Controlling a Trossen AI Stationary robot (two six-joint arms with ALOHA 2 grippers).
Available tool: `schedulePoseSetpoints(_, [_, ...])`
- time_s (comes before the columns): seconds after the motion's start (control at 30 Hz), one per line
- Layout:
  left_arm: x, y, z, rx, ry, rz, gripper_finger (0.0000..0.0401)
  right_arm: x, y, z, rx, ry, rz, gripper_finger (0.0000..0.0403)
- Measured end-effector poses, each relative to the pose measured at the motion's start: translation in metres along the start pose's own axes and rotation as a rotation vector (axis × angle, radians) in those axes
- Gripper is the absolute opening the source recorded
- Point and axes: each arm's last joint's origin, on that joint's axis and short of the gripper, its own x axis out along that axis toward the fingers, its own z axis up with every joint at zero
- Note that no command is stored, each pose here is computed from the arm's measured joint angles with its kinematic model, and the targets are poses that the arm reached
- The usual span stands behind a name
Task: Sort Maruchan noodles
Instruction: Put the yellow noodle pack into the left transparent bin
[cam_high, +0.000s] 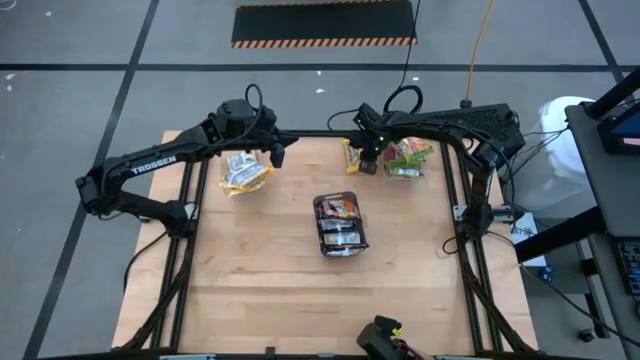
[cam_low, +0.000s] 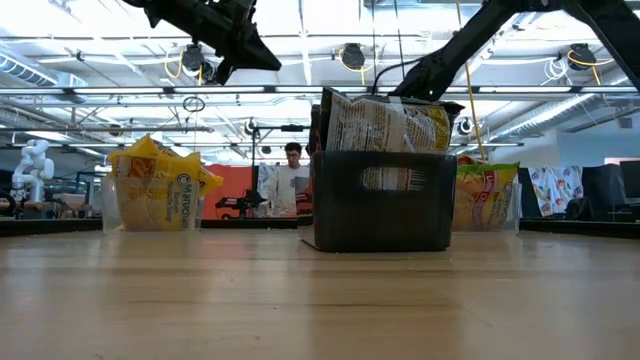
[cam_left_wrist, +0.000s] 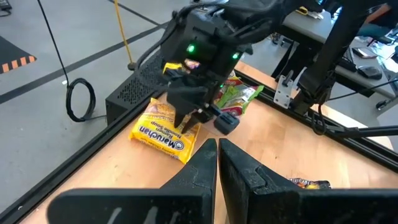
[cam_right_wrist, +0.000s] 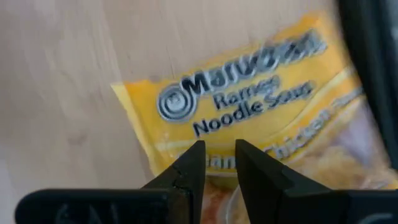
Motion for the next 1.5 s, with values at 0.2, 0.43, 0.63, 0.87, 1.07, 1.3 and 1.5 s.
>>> schedulePoseSetpoints(0.2, [0.000, 0.000, 0.000, -0.003, -0.001, 0.000, 0.0021, 0.015, -0.003, -0.001, 0.022, 0.038, -0.022, 0.0081])
schedulePoseSetpoints(0.43, [0.000, 0.000, 0.000, -0.004, -0.001, 0.000, 0.0021, 0.017, -0.004, 0.001, -0.010, 0.025, -0.046, 0.0079])
schedulePoseSetpoints(0.63, [0.000, 0.000, 0.000, -0.005, 0.000, 0.000, 0.0021, 0.017, -0.003, 0.001, -0.118, 0.029, -0.044, 0.0032])
schedulePoseSetpoints(0.87, [0.000, 0.000, 0.000, -0.010, 0.002, 0.001, 0.0021, 0.017, -0.003, 0.003, -0.147, 0.004, -0.055, 0.0002])
schedulePoseSetpoints(1.07, [0.000, 0.000, 0.000, -0.013, 0.004, 0.001, 0.0021, 0.006, -0.001, 0.004, -0.152, -0.022, -0.054, 0.0000])
schedulePoseSetpoints(1.3, [0.000, 0.001, -0.004, -0.049, 0.039, 0.009, 0.0021, -0.018, 0.008, 0.012, -0.163, -0.108, -0.050, 0.0000])
schedulePoseSetpoints(1.5, [0.000, 0.001, -0.005, -0.056, 0.047, 0.010, 0.0021, -0.041, 0.017, 0.020, -0.185, -0.188, -0.081, 0.0000])
